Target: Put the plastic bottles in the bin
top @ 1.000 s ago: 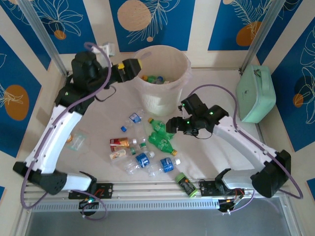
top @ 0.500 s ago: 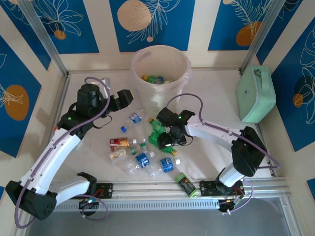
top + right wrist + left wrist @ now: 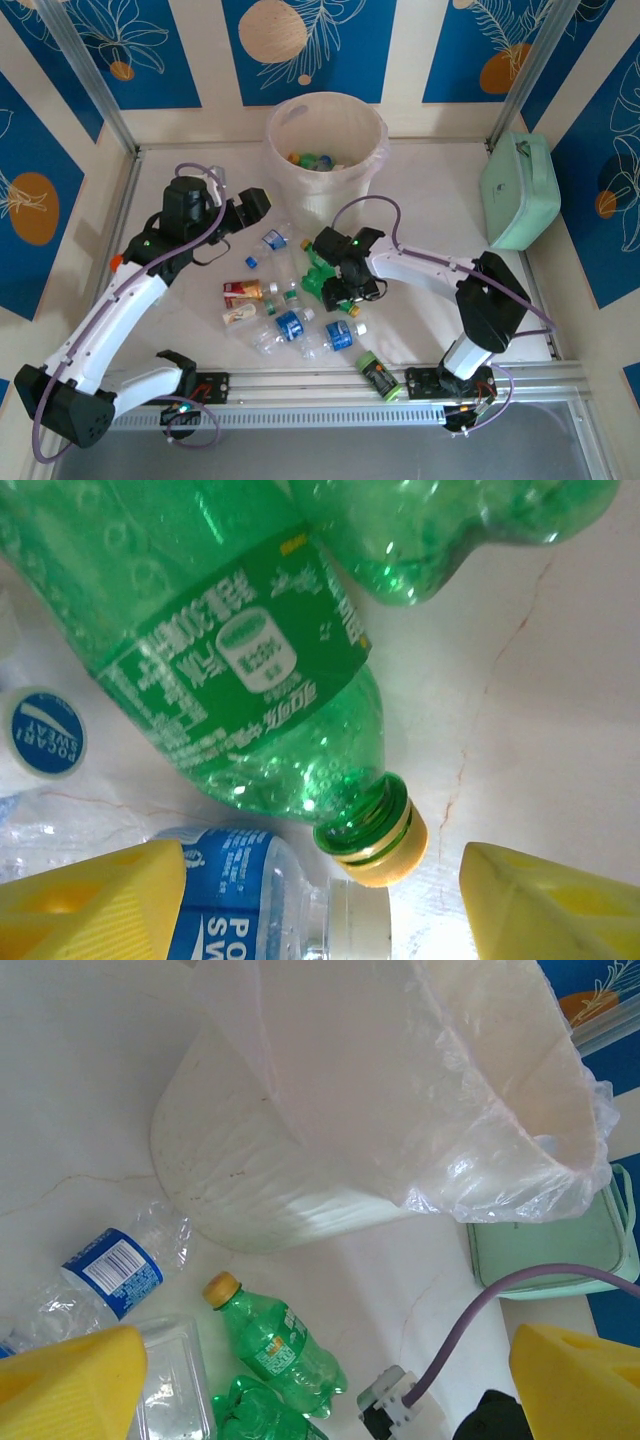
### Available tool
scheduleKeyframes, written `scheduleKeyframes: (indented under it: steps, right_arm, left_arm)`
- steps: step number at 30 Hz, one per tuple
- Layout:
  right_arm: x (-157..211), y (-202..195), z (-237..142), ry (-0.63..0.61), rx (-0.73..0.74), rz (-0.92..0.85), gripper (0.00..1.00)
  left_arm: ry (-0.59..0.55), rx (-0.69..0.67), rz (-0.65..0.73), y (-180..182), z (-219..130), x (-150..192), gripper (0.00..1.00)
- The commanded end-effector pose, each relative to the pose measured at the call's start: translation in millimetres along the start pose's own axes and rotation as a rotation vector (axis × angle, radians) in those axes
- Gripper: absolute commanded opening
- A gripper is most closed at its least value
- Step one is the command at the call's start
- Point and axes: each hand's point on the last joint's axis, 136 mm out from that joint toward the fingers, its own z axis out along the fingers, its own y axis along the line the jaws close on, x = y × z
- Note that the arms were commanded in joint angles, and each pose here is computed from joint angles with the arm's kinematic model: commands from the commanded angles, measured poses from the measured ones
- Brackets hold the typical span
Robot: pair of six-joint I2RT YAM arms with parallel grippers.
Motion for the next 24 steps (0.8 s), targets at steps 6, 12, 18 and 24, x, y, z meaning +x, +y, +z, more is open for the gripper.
scheduleKeyframes:
  steps: [6, 12, 18, 24]
  right_arm:
    - [36.7, -5.2, -20.2, 0.074, 0.144, 0.002, 0.74]
    - [42.3, -14.8, -38.5, 0.085, 0.139, 0.375, 0.67]
    - [47.7, -6.8, -27.3, 0.104, -0.074, 0.683, 0.67]
    - [54.1, -10.4, -14.7, 0.138, -0.157, 0.77, 0.67]
  left_arm:
    - [-0.01, 0.003, -0.011, 5.9, 3.1, 0.4, 0.92]
    - [-0.009, 0.009, -0.024, 8.3, 5.5, 3.1, 0.92]
    - [0.002, 0.008, -0.008, 9.6, 1.6, 6.6, 0.92]
    - [0.02, 0.004, 0.007, 12.6, -0.7, 8.8, 0.92]
